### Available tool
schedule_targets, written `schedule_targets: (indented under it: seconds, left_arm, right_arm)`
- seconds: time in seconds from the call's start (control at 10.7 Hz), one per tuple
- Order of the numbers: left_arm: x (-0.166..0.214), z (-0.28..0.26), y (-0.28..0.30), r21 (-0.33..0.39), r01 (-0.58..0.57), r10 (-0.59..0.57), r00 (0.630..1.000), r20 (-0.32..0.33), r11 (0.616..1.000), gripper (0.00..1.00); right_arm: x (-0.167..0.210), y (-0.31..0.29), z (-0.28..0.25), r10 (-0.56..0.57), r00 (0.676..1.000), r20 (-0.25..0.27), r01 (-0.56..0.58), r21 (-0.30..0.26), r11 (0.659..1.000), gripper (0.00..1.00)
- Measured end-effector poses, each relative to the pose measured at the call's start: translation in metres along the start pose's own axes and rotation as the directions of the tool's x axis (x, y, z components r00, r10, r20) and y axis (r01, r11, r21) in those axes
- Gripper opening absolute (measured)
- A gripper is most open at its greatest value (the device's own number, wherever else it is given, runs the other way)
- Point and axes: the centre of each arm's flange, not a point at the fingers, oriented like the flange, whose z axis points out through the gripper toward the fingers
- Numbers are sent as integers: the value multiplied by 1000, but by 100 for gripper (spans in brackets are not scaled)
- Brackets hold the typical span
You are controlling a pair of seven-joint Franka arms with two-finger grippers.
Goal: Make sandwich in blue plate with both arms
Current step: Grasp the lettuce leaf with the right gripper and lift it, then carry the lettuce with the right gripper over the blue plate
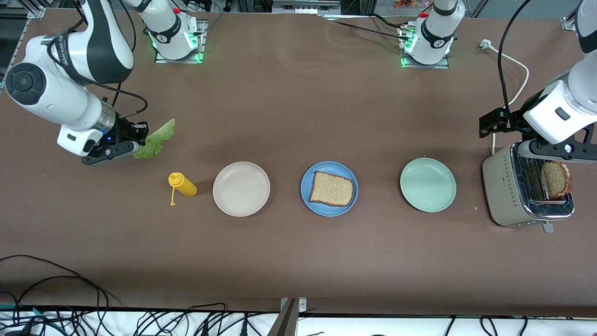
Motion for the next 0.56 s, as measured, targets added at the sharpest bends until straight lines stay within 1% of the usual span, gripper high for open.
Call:
schedule_targets:
  seconds: [0.28, 0.56]
  left_arm:
    - [0, 0, 0, 0, 0, 0, 1000, 0, 1000, 100]
    - [0, 0, 0, 0, 0, 0, 1000, 0, 1000, 100]
  right_arm:
    - [12, -35, -21, 8, 1000, -9, -8, 23, 1000, 4]
    - [37, -98, -29, 93, 996, -12, -92, 46, 995, 4]
